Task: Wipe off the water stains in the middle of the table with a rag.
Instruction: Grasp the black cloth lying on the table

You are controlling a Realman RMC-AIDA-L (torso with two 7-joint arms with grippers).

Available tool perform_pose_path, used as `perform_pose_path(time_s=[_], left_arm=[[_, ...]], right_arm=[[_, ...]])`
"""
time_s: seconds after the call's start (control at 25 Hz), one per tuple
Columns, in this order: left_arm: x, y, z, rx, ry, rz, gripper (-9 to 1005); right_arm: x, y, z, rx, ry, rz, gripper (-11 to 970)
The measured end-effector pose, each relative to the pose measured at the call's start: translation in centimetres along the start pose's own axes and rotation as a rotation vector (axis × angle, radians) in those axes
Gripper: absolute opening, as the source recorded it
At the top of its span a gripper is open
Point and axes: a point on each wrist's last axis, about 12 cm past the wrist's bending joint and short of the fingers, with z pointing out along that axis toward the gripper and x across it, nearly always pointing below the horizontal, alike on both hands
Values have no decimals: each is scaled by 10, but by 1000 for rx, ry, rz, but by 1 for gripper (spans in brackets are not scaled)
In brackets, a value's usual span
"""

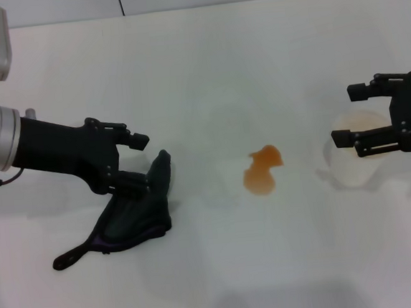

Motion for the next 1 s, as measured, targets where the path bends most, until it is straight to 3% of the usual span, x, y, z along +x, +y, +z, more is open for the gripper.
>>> perform_pose_path(time_s=[0.72,1.0], left_arm=[[17,1,-3,-18,150,-123,875],[25,2,12,-40,198,-135,875]], right_arm=[[0,2,3,-13,-5,8,864],[3,3,6,-22,-9,18,864]])
